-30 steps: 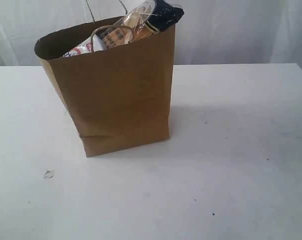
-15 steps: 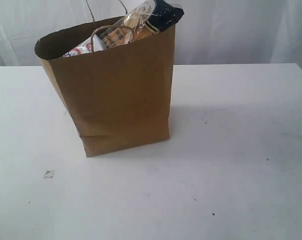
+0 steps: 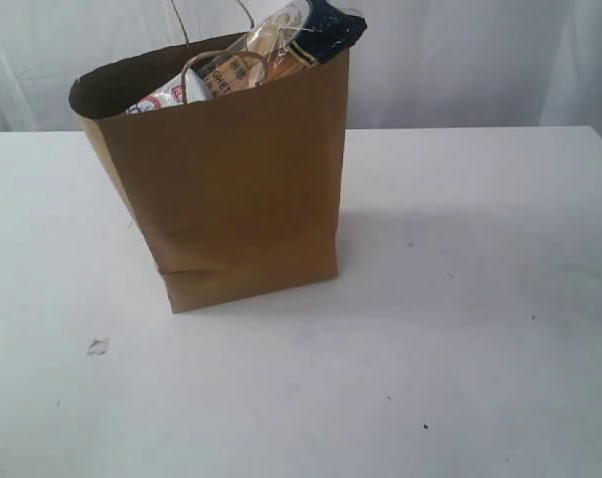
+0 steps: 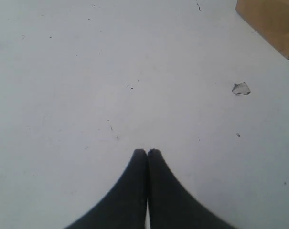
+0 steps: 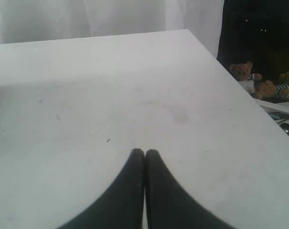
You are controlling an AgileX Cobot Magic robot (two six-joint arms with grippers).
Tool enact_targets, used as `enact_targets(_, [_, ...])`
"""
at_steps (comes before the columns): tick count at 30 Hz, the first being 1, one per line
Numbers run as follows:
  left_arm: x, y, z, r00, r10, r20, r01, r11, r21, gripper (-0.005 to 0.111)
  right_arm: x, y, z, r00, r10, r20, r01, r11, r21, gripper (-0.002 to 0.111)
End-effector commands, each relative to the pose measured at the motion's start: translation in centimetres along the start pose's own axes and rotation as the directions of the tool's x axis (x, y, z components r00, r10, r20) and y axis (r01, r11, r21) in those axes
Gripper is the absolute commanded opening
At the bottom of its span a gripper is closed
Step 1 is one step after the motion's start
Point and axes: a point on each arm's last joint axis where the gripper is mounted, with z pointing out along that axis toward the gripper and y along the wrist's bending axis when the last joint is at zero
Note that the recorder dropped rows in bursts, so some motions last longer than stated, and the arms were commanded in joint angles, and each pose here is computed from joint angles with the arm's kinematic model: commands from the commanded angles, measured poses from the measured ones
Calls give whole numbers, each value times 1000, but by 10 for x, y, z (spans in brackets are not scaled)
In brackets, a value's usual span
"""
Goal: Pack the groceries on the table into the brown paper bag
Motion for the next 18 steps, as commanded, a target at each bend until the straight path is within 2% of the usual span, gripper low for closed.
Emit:
enact_targets(1, [2,-1,1,1000,-11,-6,11,1000,10,0,1,0,0,1000,-1,6,1,1000,-1,0])
enact_targets(18, [2,-1,1,1000,-11,-6,11,1000,10,0,1,0,0,1000,-8,6,8,1000,-1,0])
